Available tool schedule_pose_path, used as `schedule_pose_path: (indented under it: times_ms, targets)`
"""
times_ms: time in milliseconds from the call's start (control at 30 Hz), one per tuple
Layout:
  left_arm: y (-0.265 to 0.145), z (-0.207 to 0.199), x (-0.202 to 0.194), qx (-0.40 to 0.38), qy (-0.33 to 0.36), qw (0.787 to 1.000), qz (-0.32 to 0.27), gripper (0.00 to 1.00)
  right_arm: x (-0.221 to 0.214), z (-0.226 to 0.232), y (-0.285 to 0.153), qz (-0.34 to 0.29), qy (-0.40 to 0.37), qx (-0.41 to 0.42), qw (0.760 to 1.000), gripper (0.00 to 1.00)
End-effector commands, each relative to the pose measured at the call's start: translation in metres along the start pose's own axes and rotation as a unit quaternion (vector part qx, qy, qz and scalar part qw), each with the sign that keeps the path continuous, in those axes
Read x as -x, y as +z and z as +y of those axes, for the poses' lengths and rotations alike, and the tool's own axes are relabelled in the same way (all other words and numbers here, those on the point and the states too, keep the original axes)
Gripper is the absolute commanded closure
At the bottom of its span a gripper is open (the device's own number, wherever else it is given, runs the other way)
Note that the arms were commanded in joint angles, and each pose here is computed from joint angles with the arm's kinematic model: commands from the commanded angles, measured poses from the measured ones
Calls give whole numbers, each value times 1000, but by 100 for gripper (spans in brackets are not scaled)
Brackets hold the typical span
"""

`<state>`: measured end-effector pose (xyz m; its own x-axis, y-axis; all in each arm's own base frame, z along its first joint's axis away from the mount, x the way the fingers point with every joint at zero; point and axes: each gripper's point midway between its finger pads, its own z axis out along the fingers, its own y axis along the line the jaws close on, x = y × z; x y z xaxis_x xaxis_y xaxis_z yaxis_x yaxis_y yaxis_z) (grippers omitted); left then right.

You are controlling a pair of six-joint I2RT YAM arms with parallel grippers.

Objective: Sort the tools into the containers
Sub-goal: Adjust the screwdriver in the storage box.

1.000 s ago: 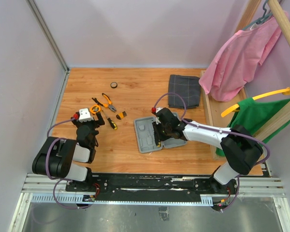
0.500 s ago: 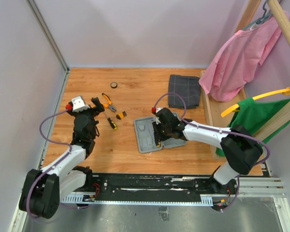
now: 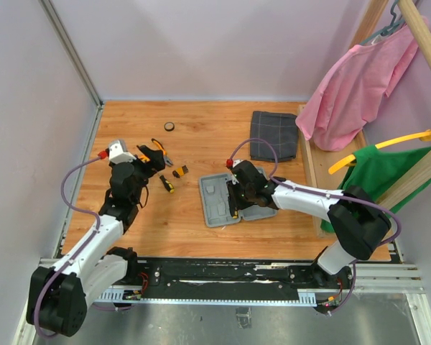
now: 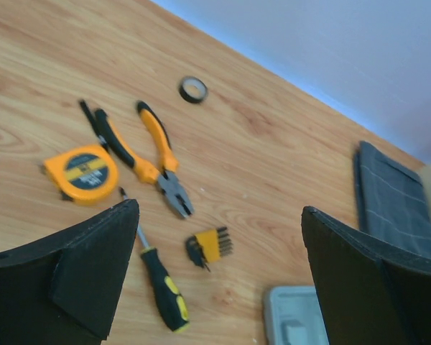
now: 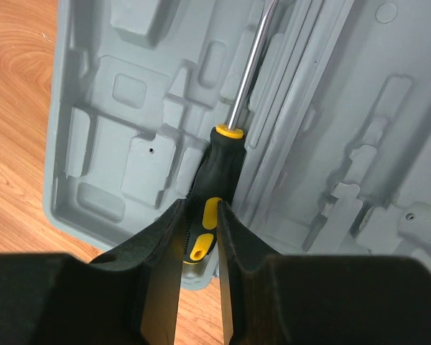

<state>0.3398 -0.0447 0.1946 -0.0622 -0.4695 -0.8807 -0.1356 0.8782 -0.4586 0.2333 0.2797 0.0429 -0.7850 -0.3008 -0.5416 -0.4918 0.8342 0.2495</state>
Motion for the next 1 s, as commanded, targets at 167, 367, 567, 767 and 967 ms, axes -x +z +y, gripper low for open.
schedule_pose_path:
  times_ms: [167, 367, 567, 767, 967]
  targets:
    - [1, -55, -74, -74, -113, 970, 204, 4, -16, 0, 2, 8, 24, -5, 1000, 76]
    - [-8, -78, -111, -69, -120, 958, 251, 6, -23, -7, 6, 10, 40, -18, 999, 78]
    - [-20, -113, -144, -82, -79, 950, 292, 8, -14, 4, -4, -14, 29, 13, 999, 76]
    - [-16, -145, -171, -102, -64, 935, 333, 15, -6, 3, -16, -29, 22, 8, 999, 76]
    - [-9, -162, -202, -111, -58, 918, 376, 34, -11, 4, -13, -22, 27, 11, 999, 76]
